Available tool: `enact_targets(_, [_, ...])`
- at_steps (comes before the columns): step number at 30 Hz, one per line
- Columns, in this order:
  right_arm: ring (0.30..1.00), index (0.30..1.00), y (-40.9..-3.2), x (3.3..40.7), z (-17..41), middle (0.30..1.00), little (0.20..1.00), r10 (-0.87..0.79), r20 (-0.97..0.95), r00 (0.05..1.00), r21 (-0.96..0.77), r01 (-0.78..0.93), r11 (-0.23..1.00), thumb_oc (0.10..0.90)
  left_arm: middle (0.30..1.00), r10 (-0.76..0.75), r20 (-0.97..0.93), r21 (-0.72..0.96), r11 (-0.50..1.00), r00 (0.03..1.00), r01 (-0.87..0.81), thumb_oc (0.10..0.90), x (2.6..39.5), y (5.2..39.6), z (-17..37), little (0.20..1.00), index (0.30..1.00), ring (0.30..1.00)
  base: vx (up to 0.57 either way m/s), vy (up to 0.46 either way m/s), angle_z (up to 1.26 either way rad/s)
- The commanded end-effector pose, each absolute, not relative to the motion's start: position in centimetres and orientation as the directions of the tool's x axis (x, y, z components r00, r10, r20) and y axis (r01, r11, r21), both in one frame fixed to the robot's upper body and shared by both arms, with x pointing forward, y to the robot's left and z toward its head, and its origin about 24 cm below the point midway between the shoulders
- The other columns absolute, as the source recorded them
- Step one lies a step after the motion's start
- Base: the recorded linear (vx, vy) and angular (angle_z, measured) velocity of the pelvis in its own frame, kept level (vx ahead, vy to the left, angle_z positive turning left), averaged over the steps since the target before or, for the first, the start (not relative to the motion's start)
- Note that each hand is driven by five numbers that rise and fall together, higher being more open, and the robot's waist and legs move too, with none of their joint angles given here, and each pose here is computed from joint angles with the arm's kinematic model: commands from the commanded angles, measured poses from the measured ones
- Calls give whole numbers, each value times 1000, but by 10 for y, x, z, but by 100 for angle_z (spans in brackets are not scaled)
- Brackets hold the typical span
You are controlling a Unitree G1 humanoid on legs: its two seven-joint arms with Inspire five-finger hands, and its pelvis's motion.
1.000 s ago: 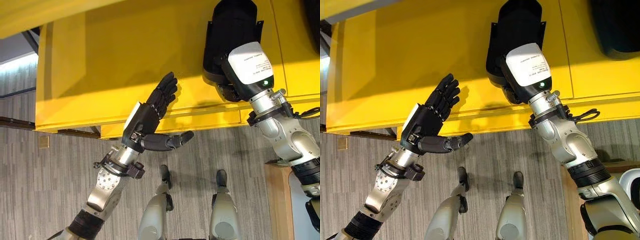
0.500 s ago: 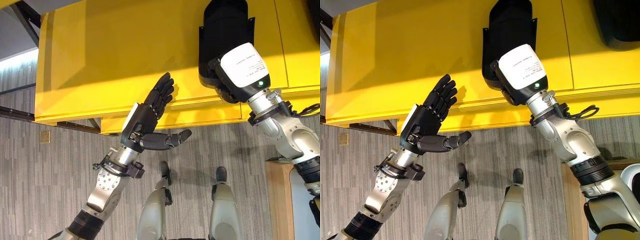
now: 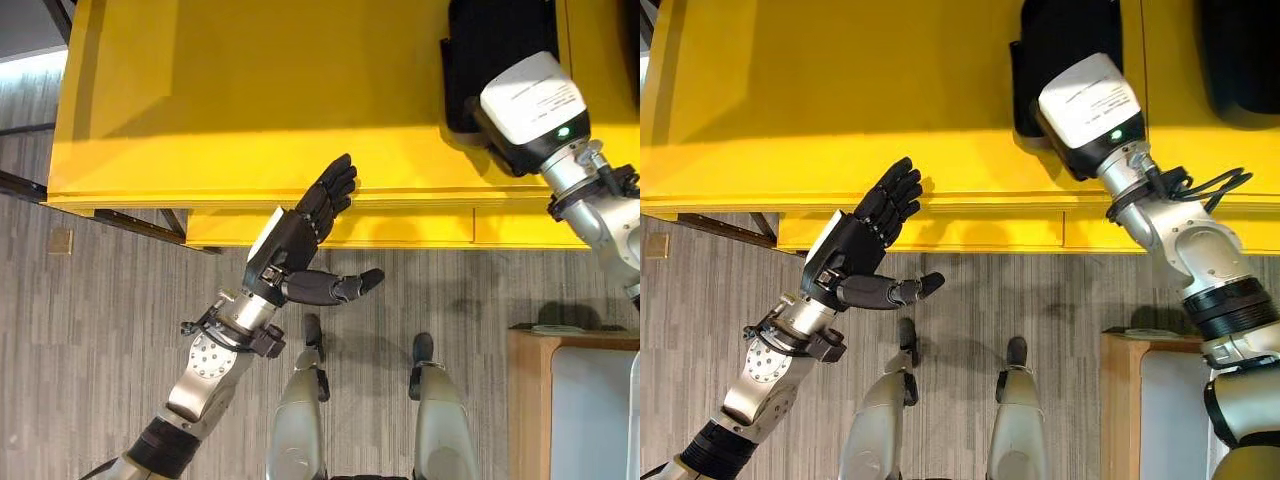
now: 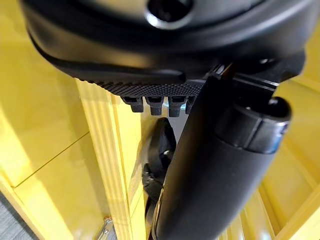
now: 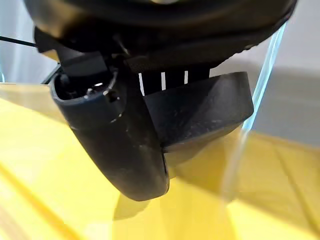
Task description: Move parts from the plastic box to the shelf.
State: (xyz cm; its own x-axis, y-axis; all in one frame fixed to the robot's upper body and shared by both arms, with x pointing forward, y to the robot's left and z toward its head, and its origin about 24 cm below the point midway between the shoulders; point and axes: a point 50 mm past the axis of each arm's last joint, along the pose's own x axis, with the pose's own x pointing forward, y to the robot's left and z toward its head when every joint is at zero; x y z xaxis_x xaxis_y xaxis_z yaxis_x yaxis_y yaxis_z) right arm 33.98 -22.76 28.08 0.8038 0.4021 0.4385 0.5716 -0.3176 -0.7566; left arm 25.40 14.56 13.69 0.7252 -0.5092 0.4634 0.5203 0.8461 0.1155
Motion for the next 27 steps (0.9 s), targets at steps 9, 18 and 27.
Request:
enact_targets(9, [300, 300, -224, 315, 368, 300, 300, 398, 713, 578, -548, 813, -198, 400, 1000, -529, 600, 208, 827, 600, 522, 900, 242, 157, 173, 1000, 1000, 1000, 40, -87, 5])
enact_targets(18, [300, 300, -224, 316, 362, 300, 300, 396, 712, 580, -568, 807, -162, 400, 1000, -536, 581, 212, 826, 612, 522, 900, 241, 161, 167, 1000, 1000, 1000, 64, -67, 2])
enact_targets(27, [300, 300, -223, 321, 363, 300, 300, 404, 749, 525, -515, 845, -144, 400, 1000, -549, 585, 226, 817, 597, 530, 900, 241, 160, 167, 1000, 1000, 1000, 10, -19, 2])
